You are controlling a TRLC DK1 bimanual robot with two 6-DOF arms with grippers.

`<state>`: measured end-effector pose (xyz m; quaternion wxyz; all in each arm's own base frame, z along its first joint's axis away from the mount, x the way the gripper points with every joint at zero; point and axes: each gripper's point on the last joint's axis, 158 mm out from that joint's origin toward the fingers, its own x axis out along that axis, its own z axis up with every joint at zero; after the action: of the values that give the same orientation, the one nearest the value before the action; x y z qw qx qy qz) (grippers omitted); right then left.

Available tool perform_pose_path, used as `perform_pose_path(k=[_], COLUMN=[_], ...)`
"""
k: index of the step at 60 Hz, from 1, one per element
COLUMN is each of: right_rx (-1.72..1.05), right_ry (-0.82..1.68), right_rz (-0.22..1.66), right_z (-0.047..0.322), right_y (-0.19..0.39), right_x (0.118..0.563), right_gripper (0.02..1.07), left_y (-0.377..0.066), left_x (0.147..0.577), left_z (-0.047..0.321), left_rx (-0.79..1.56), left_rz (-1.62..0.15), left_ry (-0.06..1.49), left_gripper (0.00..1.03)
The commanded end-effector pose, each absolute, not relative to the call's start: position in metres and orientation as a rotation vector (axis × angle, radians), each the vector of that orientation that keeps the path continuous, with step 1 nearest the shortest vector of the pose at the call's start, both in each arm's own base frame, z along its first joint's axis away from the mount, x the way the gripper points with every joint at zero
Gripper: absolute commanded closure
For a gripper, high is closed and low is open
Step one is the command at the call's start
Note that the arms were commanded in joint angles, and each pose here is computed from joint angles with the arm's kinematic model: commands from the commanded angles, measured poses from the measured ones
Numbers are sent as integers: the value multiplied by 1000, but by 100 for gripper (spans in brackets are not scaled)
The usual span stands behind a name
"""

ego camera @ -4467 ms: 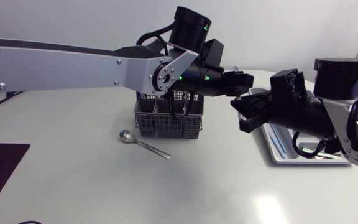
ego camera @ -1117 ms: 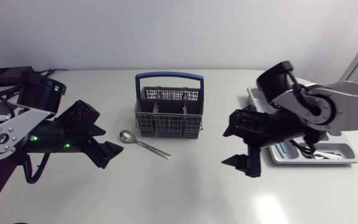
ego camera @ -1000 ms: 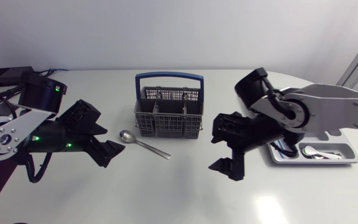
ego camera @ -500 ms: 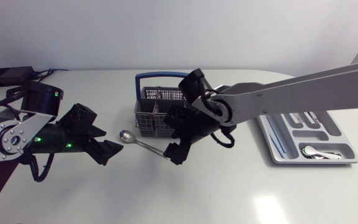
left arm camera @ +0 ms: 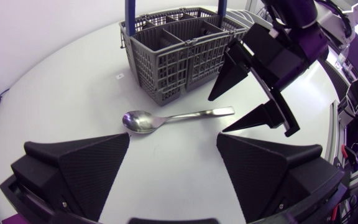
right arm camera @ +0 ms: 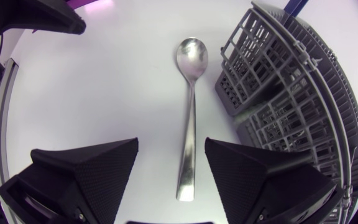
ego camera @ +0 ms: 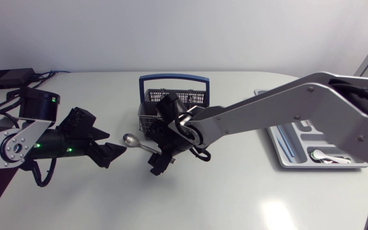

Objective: Unload the cutlery basket into the drawer organizer.

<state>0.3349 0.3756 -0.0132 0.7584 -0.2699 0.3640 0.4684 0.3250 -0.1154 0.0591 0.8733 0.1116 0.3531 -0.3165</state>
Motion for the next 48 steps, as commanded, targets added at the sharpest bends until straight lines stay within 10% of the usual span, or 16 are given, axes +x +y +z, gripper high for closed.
perform_pose_path(k=[1, 30, 48], right_rx=[-557, -500, -510], right_ry=[796, 845, 907], right_rz=[986, 910, 915], right_z=[-20, -47, -61], right_y=[387, 403, 398], right_x=[343, 368, 361], right_gripper=[40, 49, 81], left_y=[-112, -98, -98], left_x=[316, 313, 310], left_z=[42, 35, 31], left_rx=[225, 176, 171], left_rz=[-675, -676, -681], left_ry=[773, 767, 775], left_gripper=[5, 5, 5])
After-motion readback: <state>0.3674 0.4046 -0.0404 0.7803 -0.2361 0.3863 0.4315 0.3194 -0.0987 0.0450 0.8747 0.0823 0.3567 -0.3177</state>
